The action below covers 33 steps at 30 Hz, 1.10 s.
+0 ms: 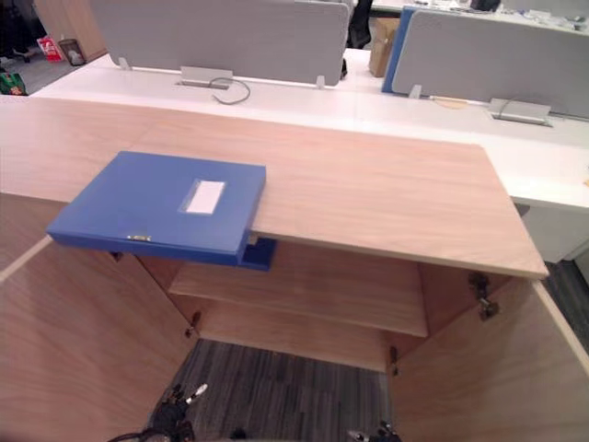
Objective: Walk over to the cabinet, pick up the folder, carry it to the office cabinet, place the folder inside the office cabinet, then close the office cabinet door
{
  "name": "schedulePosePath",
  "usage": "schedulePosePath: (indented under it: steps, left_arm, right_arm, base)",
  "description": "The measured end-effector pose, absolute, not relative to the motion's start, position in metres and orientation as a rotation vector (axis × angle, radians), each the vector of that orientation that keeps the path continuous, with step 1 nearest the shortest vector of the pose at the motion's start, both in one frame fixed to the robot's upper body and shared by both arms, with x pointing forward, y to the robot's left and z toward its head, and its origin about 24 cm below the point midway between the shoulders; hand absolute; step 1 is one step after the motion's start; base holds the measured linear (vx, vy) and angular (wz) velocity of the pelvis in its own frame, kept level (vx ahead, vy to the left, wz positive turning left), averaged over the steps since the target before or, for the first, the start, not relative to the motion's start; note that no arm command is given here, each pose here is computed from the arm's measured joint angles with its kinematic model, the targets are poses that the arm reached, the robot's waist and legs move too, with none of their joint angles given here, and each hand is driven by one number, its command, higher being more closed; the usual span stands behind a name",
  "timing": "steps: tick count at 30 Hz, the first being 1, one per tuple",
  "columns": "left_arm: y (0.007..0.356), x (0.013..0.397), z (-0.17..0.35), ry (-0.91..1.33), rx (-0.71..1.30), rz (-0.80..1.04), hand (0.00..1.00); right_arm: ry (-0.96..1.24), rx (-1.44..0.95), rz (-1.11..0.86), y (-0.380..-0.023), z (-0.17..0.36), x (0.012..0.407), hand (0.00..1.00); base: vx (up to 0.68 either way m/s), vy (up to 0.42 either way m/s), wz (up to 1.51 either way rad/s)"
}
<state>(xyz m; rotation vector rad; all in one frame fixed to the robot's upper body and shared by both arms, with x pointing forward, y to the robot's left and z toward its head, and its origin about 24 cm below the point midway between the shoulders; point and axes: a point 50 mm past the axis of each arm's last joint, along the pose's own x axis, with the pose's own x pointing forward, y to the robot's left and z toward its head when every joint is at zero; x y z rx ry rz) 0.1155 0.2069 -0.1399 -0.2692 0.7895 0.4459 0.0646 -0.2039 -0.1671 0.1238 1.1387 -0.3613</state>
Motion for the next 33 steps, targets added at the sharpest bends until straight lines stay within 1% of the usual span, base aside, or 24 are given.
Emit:
schedulePosePath:
  steps: [5, 10, 13, 16, 19, 21, 25, 26, 27, 28, 29, 31, 32, 33]
  left_arm:
    - [0.209, 0.138, -0.105, 0.499, -0.542, 0.503, 0.0]
    - [0.197, 0.147, -0.08, 0.334, -0.689, 0.521, 0.0]
    - [0.197, 0.145, -0.072, 0.304, -0.699, 0.554, 0.0]
    - [0.202, 0.15, -0.05, 0.224, -0.634, 0.564, 0.0]
    - [0.214, 0.153, -0.025, 0.137, -0.488, 0.595, 0.0]
    - [0.226, 0.153, -0.006, 0.07, -0.323, 0.636, 0.0]
    - [0.233, 0.153, 0.022, -0.019, -0.152, 0.663, 0.0]
    - [0.233, 0.154, 0.034, -0.06, -0.079, 0.663, 0.0]
    - [0.233, 0.155, 0.041, -0.085, -0.05, 0.665, 0.0]
    - [0.232, 0.156, 0.057, -0.142, 0.038, 0.675, 0.0]
    - [0.231, 0.156, 0.064, -0.167, 0.095, 0.681, 0.0]
    - [0.226, 0.156, 0.093, -0.286, 0.277, 0.702, 0.0]
    - [0.224, 0.156, 0.101, -0.319, 0.326, 0.714, 0.0]
    - [0.22, 0.158, 0.119, -0.415, 0.48, 0.742, 0.0]
  right_arm:
    - [1.139, 0.106, -0.333, -0.203, -0.167, 0.064, 0.0]
    - [1.131, 0.073, -0.312, -0.203, -0.165, 0.063, 0.0]
    - [1.123, 0.051, -0.287, -0.202, -0.164, 0.066, 0.0]
    - [1.126, 0.047, -0.287, -0.202, -0.164, 0.063, 0.0]
    - [1.138, 0.025, -0.259, -0.201, -0.164, 0.06, 0.0]
    - [1.139, 0.027, -0.257, -0.2, -0.164, 0.06, 0.0]
    - [1.134, 0.035, -0.227, -0.191, -0.165, 0.063, 0.0]
    - [1.128, 0.048, -0.198, -0.18, -0.165, 0.067, 0.0]
    - [1.125, 0.056, -0.178, -0.174, -0.166, 0.069, 0.0]
    - [1.107, 0.059, -0.124, -0.161, -0.165, 0.077, 0.0]
    - [1.097, 0.052, -0.105, -0.158, -0.164, 0.081, 0.0]
    - [1.076, 0.047, -0.046, -0.144, -0.162, 0.09, 0.0]
    - [1.07, 0.054, -0.038, -0.14, -0.162, 0.093, 0.0]
    - [1.059, 0.058, 0.0, -0.129, -0.16, 0.097, 0.0]
  base:
    - [0.02, 0.023, 0.0]
    - [-0.07, -0.001, 0.01]
    - [-0.1, 0.005, 0.03]
    - [-0.09, 0.0, 0.24]
    - [-0.03, 0.006, 0.36]
    - [0.02, 0.012, 0.15]
    - [0.05, 0.012, 0.18]
    - [0.03, 0.028, 0.09]
    - [0.02, 0.039, 0.09]
    - [0.01, 0.037, 0.04]
    - [-0.03, 0.054, 0.03]
    - [-0.06, 0.06, -0.03]
    - [-0.07, 0.045, -0.07]
    - [-0.04, 0.024, -0.06]
